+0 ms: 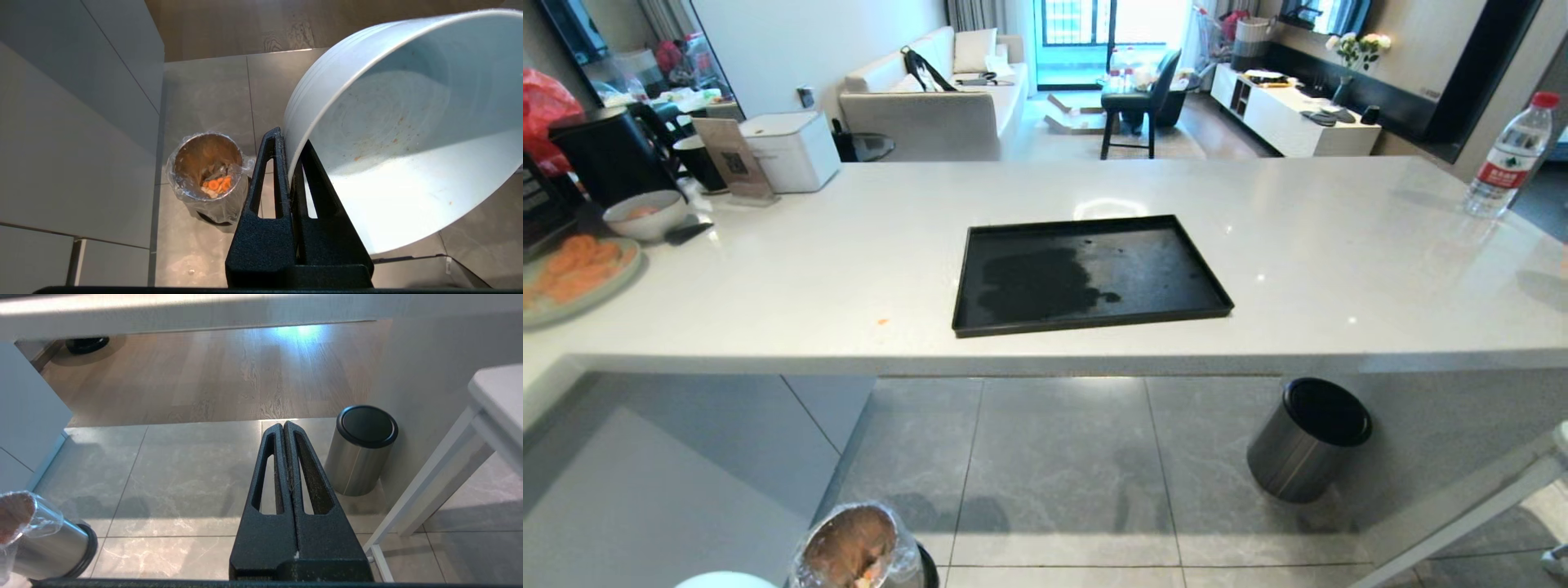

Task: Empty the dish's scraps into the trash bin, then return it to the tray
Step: Put the bowl back to the table

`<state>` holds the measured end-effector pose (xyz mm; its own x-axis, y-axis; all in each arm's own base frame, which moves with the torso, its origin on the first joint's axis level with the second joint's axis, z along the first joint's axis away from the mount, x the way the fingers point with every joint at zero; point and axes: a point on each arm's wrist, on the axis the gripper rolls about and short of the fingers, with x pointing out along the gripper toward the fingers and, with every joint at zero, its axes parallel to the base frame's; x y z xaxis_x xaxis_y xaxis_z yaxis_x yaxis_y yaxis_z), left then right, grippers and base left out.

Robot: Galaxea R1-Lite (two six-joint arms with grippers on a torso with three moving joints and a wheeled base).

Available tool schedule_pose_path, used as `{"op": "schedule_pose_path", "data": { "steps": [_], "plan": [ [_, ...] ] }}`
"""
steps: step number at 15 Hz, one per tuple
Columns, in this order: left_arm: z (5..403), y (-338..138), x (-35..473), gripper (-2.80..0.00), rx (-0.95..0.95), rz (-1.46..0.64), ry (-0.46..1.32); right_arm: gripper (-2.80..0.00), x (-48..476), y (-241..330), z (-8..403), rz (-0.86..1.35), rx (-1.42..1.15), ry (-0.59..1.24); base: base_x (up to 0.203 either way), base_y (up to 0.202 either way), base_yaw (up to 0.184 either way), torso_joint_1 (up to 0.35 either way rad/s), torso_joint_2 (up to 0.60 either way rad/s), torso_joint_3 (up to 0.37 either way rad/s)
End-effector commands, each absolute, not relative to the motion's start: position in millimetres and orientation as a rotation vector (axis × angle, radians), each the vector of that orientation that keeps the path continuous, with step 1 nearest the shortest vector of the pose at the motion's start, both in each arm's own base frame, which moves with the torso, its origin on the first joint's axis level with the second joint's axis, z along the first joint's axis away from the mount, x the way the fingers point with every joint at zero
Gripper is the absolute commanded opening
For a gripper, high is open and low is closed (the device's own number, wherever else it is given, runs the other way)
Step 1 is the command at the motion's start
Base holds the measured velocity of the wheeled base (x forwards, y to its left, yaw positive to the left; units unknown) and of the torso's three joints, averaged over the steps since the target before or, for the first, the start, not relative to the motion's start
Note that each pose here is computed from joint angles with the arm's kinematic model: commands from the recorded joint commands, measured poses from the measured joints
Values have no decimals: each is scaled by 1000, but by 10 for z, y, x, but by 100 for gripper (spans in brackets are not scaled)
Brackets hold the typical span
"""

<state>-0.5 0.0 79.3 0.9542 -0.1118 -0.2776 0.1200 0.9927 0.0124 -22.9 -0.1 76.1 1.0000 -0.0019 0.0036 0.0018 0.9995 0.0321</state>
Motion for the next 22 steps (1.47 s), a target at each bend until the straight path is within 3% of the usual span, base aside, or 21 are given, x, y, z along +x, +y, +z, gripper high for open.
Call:
{"op": "schedule_pose_path", "data": {
  "steps": [1, 9, 22],
  "plan": [
    [793, 0, -4, -280, 30, -118, 281, -280, -229, -1, 761, -1, 32, -4, 0, 0, 0, 198, -540, -360],
    [793, 0, -4, -280, 31, -118, 281, -280, -229, -1, 762, -2, 32, -5, 0, 0, 0, 211, -575, -362],
    [793, 0, -4, -280, 30, -118, 281, -280, -229, -1, 762, -2, 32, -5, 0, 0, 0, 153, -357, -206]
  ]
}}
